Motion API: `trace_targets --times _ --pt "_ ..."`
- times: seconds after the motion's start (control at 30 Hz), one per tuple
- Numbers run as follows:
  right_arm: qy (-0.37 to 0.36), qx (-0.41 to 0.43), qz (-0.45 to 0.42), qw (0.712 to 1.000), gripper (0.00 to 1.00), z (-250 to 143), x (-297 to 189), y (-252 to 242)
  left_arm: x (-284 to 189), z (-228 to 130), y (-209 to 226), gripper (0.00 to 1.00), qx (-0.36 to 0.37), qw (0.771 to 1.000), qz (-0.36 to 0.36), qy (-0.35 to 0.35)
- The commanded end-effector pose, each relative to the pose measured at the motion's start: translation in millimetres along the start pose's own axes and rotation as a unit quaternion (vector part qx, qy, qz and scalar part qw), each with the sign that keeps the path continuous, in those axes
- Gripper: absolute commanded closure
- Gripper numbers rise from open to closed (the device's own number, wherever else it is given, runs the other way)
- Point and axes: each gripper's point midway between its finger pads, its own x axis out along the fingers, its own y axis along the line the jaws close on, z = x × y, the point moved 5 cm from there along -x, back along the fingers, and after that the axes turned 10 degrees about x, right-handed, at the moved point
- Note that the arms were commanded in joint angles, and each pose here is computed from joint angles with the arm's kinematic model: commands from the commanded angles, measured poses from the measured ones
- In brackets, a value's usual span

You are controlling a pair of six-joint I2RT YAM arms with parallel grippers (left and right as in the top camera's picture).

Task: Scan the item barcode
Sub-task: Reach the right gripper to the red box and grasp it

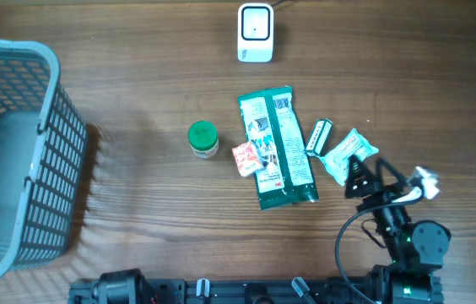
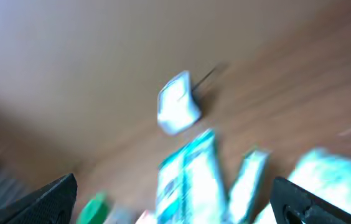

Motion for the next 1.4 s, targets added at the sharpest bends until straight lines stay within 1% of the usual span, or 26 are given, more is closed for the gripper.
trace_targets --times 0.0,0.07,0.1,0.13,0.17,0.23,0.27,0.33,0.4,0.47,0.53,0.6,0.63,0.73,0.87,0.93,1.0,1.1,1.17,1.3,1.37 --pt "0.142 0.032 0.089 0.985 0.0 -35 -4 19 17 -60 12 0.0 -0.033 0.995 0.026 0.087" --pt "0.171 0.048 0.1 0.979 0.01 -41 -6 21 28 -96 13 0.0 -0.023 0.992 0.028 0.123" --pt "0.188 0.035 0.123 0.974 0.0 -44 -7 27 32 -112 13 0.0 -0.023 0.99 0.029 0.137" --pt "0.207 -0.003 0.159 0.965 0.0 -48 -11 34 37 -131 14 0.0 -0.024 0.987 0.03 0.154" --pt "0.216 -0.018 0.172 0.961 0.0 -50 -13 36 41 -150 14 0.0 -0.024 0.985 0.031 0.169" --pt "0.215 -0.012 0.161 0.963 0.0 -51 -12 33 46 -185 16 0.0 -0.023 0.98 0.033 0.193" --pt "0.208 -0.008 0.147 0.967 0.01 -48 -10 31 48 -211 16 0.0 -0.023 0.977 0.029 0.209" --pt "0.205 -0.02 0.139 0.969 0.0 -43 -8 34 49 -237 13 0.0 -0.025 0.974 0.016 0.224" --pt "0.207 -0.032 0.093 0.973 0.0 -34 -6 34 47 -267 13 0.0 -0.026 0.971 0.011 0.238" --pt "0.228 -0.056 0.01 0.972 0.0 -23 -9 34 41 -302 15 0.0 -0.046 0.964 0.019 0.262" --pt "0.243 -0.083 -0.085 0.963 0.0 0 -14 39 30 -335 17 0.0 -0.076 0.952 0.032 0.294" --pt "0.255 -0.095 -0.122 0.954 0.01 20 -13 51 20 -362 19 0.0 -0.094 0.942 0.042 0.318" --pt "0.262 -0.094 -0.127 0.952 0.01 30 -9 60 15 -372 19 0.0 -0.101 0.938 0.047 0.329" --pt "0.287 -0.066 -0.147 0.944 0.0 49 1 75 2 -395 21 0.0 -0.124 0.922 0.063 0.36" --pt "0.295 0.005 -0.179 0.939 0.0 52 16 65 -14 -412 23 0.0 -0.121 0.901 0.074 0.41" --pt "0.288 0.016 -0.158 0.944 0.0 57 32 65 -22 -418 24 0.0 -0.117 0.891 0.081 0.432" --pt "0.313 0.005 -0.125 0.942 0.0 52 41 68 -26 -421 25 0.0 -0.113 0.885 0.088 0.444" --pt "0.364 0.03 -0.159 0.917 0.0 26 57 56 -42 -432 27 0.0 -0.107 0.863 0.096 0.485" --pt "0.405 0.048 -0.166 0.898 0.0 0 74 55 -51 -436 27 0.0 -0.104 0.85 0.1 0.507" --pt "0.464 0.044 -0.138 0.874 0.01 -61 118 65 -58 -440 28 0.0 -0.102 0.839 0.104 0.524" --pt "0.459 0.082 -0.196 0.863 0.01 -87 136 49 -58 -440 28 0.0 -0.102 0.839 0.104 0.524"
